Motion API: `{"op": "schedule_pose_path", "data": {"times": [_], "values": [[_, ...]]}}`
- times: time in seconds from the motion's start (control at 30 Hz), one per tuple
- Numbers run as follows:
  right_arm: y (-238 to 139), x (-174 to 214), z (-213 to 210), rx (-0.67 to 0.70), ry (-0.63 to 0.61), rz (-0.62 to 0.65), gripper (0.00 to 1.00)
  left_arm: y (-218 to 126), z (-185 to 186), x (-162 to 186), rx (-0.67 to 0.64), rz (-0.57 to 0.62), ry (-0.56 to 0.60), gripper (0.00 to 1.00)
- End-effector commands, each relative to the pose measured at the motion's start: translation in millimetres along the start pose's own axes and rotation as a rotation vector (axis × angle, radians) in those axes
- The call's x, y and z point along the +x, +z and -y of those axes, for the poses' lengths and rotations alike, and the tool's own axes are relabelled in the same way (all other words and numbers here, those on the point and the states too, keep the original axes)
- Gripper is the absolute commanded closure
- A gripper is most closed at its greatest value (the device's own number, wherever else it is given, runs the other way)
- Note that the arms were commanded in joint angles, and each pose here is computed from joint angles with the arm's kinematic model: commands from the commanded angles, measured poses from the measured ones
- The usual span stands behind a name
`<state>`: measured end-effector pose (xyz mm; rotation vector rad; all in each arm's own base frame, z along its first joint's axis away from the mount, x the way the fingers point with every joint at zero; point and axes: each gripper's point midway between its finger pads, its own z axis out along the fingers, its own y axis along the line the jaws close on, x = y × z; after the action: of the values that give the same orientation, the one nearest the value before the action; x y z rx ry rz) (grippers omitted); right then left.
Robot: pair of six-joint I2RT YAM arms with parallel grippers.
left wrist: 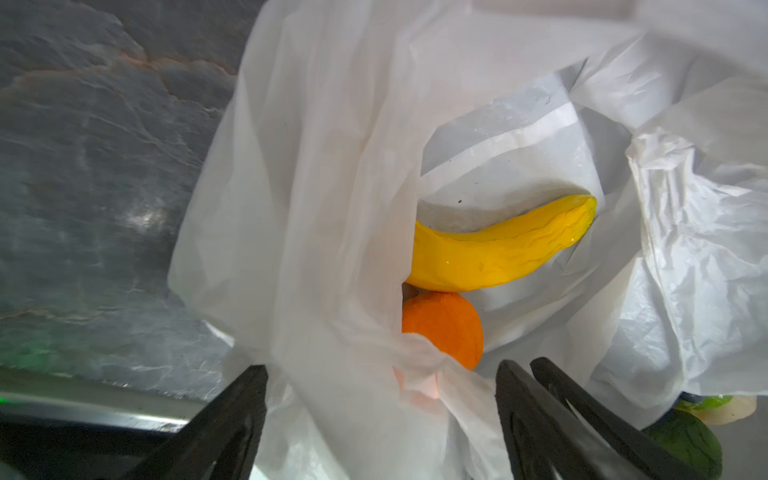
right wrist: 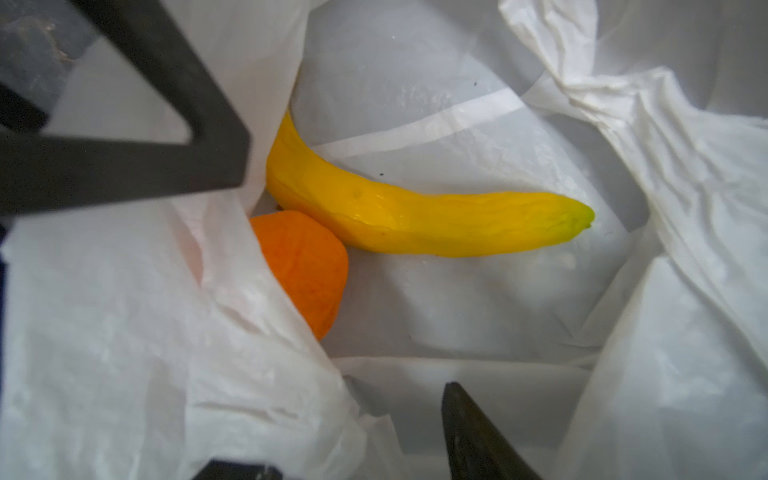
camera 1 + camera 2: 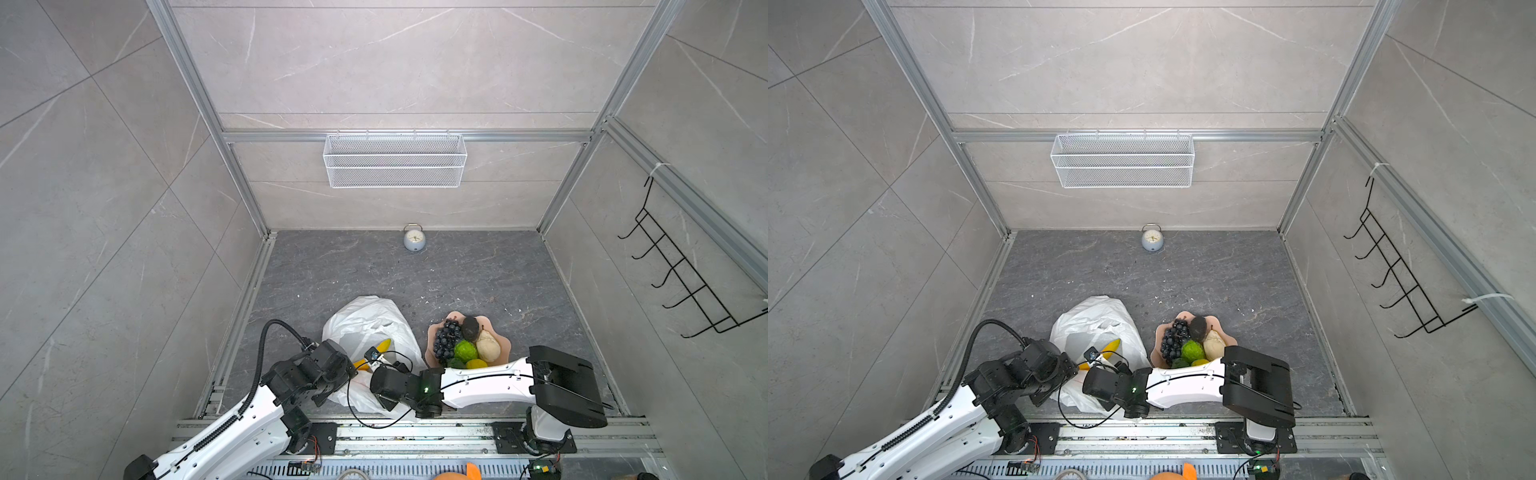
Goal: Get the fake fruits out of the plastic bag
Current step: 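Lower the right gripper onto the orange and close on it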
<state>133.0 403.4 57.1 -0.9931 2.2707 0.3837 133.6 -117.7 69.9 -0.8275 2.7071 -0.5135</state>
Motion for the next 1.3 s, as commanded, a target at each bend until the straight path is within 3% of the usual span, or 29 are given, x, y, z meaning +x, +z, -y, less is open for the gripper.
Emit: {"op": "schedule_pose_path", "data": {"times": [0.0, 0.07, 0.33, 0.43, 0.73, 1.0, 1.1, 1.27], "values": [[-1.2, -9.1, -17.1, -0.033, -0.045, 0.046, 0.40, 5.3, 21.4, -3.4, 0.077, 0.012, -0.026, 0.15], [-2.2, -8.7, -19.5, -0.031, -0.054, 0.054, 0.40, 8.0, 18.5, -3.6, 0.060, 0.015, -0.027, 0.18], [-9.3, -12.4, -6.4, 0.042, -0.025, 0.075, 0.38, 9.5, 17.4, -5.8, 0.063, 0.032, 0.004, 0.54], [-14.8, -15.1, -1.2, 0.061, -0.025, 0.087, 0.37, 12.4, 19.3, -5.2, 0.071, 0.030, 0.020, 0.62], [-37.7, -24.1, 4.4, 0.013, 0.025, 0.135, 0.30, 19.9, 22.8, -8.5, 0.080, 0.052, 0.082, 1.00], [-62.9, -41.9, 18.3, -0.150, 0.191, 0.197, 0.30, 17.9, 26.2, -18.8, 0.087, 0.119, 0.222, 1.00], [-45.5, -40.2, 36.8, -0.099, 0.260, 0.110, 0.32, 19.6, 27.0, -21.3, 0.104, 0.143, 0.265, 1.00], [-12.2, -28.7, 41.1, -0.017, 0.216, -0.027, 0.34, 20.6, 32.6, -25.8, 0.171, 0.195, 0.309, 1.00]]}}
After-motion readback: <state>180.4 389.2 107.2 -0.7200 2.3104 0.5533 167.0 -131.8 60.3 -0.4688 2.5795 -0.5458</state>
